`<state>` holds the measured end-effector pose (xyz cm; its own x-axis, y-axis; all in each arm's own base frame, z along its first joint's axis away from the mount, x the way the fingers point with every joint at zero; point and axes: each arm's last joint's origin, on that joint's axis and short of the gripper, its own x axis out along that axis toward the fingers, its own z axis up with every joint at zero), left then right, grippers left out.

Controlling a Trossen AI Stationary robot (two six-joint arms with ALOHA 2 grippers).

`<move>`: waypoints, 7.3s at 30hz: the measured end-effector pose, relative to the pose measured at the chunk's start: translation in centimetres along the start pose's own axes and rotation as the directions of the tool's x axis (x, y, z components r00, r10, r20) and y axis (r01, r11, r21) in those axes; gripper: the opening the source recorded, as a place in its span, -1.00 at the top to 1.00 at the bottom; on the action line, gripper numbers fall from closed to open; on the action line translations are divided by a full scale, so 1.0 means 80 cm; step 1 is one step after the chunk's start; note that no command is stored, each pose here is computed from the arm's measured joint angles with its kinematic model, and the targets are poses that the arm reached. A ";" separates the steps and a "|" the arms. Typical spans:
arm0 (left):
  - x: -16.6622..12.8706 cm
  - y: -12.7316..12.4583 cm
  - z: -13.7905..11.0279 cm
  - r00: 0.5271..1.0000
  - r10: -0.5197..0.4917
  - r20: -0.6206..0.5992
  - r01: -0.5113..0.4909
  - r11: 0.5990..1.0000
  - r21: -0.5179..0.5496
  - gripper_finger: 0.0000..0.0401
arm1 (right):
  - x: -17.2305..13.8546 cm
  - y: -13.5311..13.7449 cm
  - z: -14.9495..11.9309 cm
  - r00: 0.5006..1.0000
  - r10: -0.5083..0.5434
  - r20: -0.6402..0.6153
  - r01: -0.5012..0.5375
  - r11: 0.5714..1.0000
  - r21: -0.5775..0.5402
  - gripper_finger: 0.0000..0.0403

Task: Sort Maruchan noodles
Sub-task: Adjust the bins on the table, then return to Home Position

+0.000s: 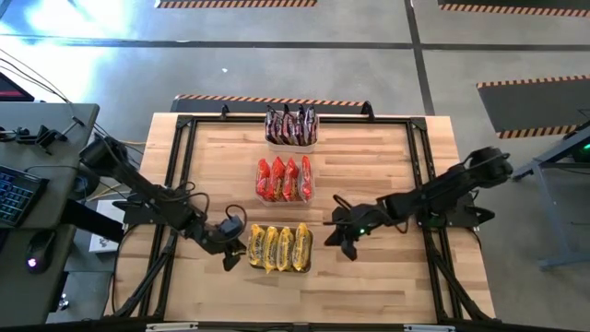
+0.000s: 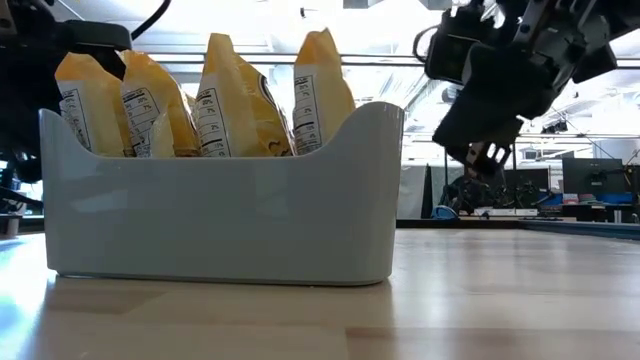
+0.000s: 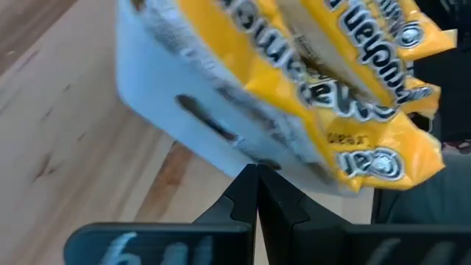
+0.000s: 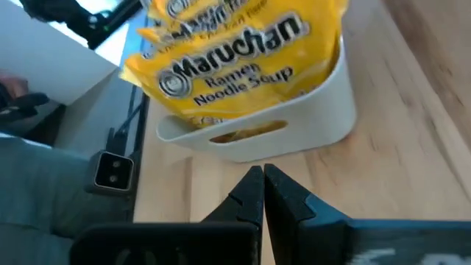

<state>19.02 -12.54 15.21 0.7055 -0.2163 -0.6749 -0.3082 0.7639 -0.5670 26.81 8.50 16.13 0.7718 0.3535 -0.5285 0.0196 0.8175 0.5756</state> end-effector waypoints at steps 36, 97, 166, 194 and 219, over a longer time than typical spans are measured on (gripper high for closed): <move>0.024 0.009 0.030 0.992 -0.003 0.128 -0.001 0.999 0.033 1.00 | 0.014 -0.036 0.024 0.992 -0.124 0.017 0.124 0.992 0.018 1.00; -0.111 0.033 0.080 0.910 0.041 0.413 -0.126 0.975 0.181 1.00 | -0.002 -0.041 0.054 0.983 -0.083 0.165 0.100 0.990 -0.097 1.00; -0.138 0.160 0.082 0.519 -0.190 0.833 -0.164 0.935 0.316 1.00 | -0.197 -0.098 -0.047 0.566 -0.214 0.796 0.487 0.866 -0.114 1.00; -0.149 0.185 0.055 0.488 0.093 0.868 -0.242 0.970 0.033 1.00 | -0.227 -0.101 -0.065 0.461 -0.279 0.843 0.607 0.792 -0.070 1.00; -0.149 0.185 0.055 0.493 0.087 0.866 -0.234 0.972 0.036 1.00 | -0.219 -0.106 -0.070 0.546 -0.311 0.778 0.563 0.824 -0.066 1.00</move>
<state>8.88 4.03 16.93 0.8737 0.4857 0.0267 -0.4415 0.8147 -0.3759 9.60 -2.07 17.00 0.9098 -0.4147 0.0173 0.4088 0.9025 0.1356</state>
